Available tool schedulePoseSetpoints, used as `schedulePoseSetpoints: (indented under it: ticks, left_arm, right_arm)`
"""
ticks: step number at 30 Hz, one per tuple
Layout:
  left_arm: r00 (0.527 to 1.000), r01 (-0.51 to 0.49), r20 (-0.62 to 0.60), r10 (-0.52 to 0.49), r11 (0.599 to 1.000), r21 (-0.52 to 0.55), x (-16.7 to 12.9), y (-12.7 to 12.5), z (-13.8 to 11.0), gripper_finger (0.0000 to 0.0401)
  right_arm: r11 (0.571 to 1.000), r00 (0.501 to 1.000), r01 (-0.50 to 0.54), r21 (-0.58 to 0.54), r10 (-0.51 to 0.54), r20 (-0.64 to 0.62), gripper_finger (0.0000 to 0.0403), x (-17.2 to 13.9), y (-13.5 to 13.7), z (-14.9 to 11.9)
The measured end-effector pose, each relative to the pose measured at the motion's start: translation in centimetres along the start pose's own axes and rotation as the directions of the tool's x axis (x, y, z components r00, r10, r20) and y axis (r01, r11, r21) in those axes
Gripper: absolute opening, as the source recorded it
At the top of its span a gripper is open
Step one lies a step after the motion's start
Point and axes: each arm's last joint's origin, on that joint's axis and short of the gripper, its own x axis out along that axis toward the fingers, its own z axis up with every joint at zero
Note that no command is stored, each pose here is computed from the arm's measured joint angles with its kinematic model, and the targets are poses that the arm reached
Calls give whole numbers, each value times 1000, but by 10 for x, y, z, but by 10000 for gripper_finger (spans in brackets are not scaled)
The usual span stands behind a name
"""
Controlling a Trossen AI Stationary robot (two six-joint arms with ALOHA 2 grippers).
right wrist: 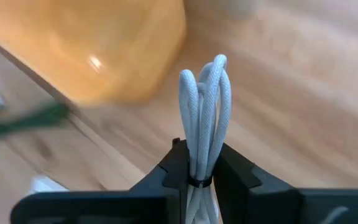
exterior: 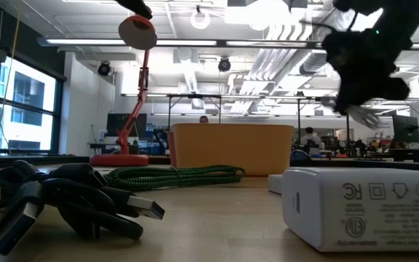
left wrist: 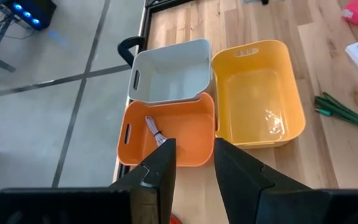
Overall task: Pick and place items into bin
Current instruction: Put the white charger cable into the orange bin
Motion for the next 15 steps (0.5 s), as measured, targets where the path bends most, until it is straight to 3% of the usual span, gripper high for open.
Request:
schedulePoseSetpoints:
  ticks: [6, 15]
  left_arm:
    - [1000, -12, -5, 12, 1000, -8, 0, 0, 0, 95]
    - [999, -45, 10, 46, 998, -46, 1, 2, 2, 95]
  right_arm:
    - [990, 971, -143, -4, 141, 194, 46, -16, -3, 29]
    - [945, 867, -318, -72, 321, 381, 45, -13, -2, 76]
